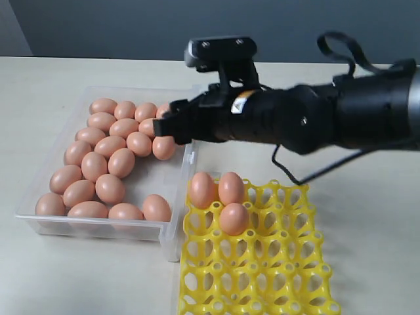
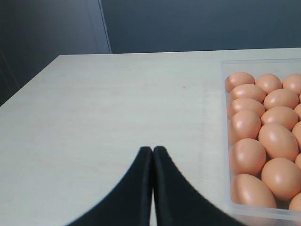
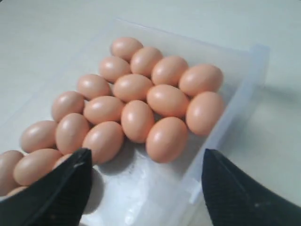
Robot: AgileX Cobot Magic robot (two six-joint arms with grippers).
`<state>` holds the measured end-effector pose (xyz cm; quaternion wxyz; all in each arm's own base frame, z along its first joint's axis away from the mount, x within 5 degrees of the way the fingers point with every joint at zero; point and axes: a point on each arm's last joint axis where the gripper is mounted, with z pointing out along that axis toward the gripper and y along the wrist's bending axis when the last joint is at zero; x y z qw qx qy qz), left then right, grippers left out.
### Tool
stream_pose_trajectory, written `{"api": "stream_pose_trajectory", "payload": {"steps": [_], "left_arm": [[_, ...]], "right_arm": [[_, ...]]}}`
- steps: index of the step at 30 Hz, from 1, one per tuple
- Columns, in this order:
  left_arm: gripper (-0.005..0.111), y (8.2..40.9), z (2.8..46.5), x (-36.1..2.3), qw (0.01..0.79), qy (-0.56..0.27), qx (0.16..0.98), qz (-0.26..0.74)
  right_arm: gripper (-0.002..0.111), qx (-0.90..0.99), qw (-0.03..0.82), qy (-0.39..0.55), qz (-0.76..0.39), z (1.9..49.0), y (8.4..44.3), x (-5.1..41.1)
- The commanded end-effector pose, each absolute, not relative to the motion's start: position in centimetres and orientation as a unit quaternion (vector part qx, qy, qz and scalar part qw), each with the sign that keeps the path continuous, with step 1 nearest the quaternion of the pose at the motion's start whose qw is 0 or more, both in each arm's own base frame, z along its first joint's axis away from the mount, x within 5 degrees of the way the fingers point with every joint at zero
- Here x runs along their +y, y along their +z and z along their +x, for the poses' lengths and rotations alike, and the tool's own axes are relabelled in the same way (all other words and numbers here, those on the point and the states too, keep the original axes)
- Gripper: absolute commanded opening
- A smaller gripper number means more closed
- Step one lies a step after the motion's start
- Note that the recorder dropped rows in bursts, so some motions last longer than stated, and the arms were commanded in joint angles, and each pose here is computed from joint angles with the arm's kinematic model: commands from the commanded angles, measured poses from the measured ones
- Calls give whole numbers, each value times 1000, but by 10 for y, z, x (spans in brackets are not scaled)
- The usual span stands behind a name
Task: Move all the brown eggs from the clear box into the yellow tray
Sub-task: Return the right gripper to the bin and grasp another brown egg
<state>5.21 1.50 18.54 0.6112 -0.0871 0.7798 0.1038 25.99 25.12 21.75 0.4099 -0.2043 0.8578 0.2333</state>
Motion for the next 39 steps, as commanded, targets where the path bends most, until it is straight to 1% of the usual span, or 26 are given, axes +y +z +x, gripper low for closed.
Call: {"api": "stream_pose_trajectory", "payload": {"steps": [1,4,7,8,13,16,19,23,25,30,34,36,37,39], "left_arm": [[0,185,52,15,616,103,776,-85],[0,185,52,15,616,103,776,-85],[0,185,52,15,616,103,776,-85],[0,185,52,15,616,103,776,-85],[0,185,52,15,616,103,776,-85],[0,185,52,15,616,103,776,-85],[0,185,52,15,616,103,776,-85],[0,185,52,15,616,103,776,-85],[0,185,52,15,616,103,776,-85],[0,185,52,15,616,103,776,-85],[0,185,52,15,616,103,776,-85],[0,185,52,15,616,103,776,-85],[0,185,52,15,616,103,776,-85],[0,185,52,15,616,103,776,-85]], "right_arm": [[64,866,344,205,-299,284,243,285],[64,877,292,181,-335,301,238,303],[64,894,216,156,-361,311,208,316],[64,896,203,151,-366,315,198,321],[64,895,208,137,-371,335,162,337],[64,902,206,128,-357,343,153,342],[64,912,213,113,-333,350,152,343],[64,910,241,94,-324,359,163,344],[64,911,237,91,-325,360,162,345],[64,919,205,75,-329,364,137,348],[64,922,192,72,-328,363,131,348],[55,922,192,73,-328,363,132,348],[41,925,182,73,-325,361,132,347],[25,927,174,71,-325,360,132,346]]}}
